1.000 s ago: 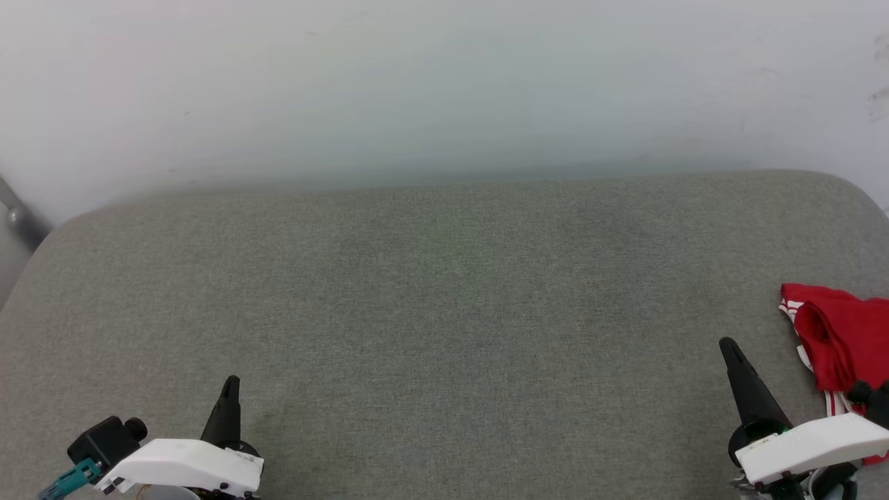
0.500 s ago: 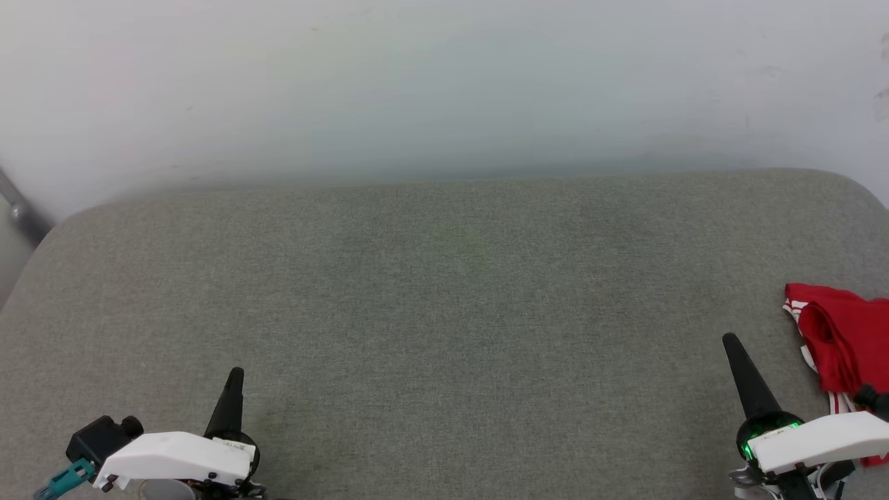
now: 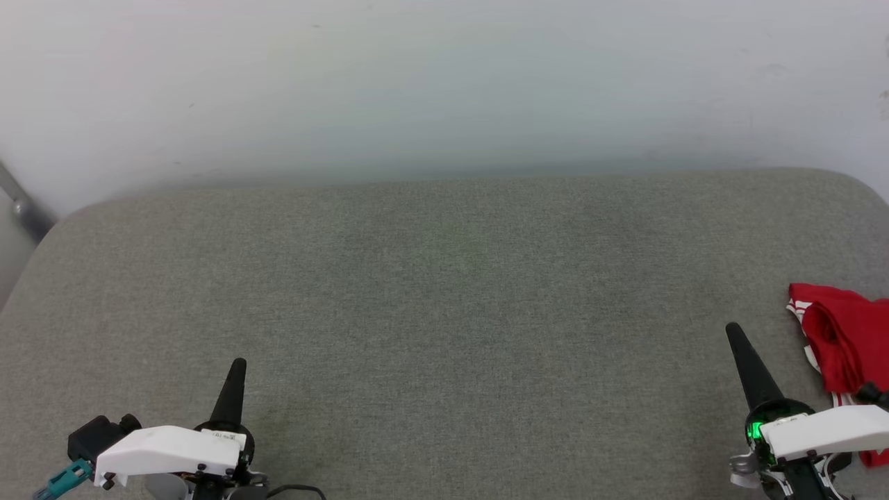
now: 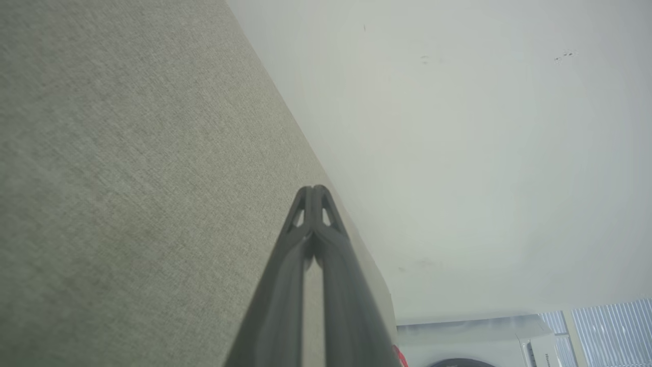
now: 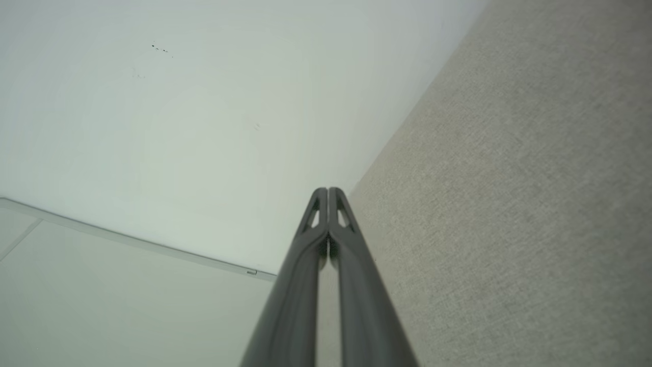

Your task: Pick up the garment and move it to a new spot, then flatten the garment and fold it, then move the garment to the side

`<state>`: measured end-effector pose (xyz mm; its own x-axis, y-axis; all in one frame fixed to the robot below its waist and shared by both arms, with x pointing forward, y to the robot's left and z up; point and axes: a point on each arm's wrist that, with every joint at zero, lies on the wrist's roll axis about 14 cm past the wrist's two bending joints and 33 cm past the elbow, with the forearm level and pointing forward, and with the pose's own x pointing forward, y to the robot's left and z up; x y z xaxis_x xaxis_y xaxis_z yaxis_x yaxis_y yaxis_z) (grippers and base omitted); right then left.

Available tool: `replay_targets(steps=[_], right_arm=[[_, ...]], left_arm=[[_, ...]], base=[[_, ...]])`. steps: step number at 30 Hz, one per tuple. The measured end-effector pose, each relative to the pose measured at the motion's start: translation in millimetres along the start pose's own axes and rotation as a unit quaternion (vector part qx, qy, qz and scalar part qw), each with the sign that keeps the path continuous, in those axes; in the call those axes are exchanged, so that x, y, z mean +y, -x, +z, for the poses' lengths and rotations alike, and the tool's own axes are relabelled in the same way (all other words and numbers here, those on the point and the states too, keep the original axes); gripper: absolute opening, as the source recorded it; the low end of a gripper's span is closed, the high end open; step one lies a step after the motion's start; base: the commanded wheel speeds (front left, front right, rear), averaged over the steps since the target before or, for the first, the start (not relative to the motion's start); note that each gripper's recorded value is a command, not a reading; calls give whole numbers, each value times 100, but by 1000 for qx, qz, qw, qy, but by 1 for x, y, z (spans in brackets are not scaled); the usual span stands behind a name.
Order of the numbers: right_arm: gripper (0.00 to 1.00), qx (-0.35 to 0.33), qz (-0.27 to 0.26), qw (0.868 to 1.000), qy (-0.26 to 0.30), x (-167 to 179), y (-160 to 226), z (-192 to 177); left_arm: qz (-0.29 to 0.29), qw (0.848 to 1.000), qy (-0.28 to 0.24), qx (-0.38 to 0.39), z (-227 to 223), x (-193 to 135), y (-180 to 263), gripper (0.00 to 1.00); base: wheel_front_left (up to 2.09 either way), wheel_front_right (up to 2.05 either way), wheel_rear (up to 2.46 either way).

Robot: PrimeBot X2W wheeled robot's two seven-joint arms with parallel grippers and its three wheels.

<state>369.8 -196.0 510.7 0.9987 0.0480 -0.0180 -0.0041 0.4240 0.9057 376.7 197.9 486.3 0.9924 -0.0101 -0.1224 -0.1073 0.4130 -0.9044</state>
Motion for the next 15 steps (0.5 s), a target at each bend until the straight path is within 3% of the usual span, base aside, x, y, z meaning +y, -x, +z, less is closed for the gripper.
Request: replay_targets(steps=[15], right_arm=[[0,-7,1,997,-71,-2,-6,1]], left_arm=[[-15,997,71,-4,3,-6,-4,0]], base=[[0,0,0]])
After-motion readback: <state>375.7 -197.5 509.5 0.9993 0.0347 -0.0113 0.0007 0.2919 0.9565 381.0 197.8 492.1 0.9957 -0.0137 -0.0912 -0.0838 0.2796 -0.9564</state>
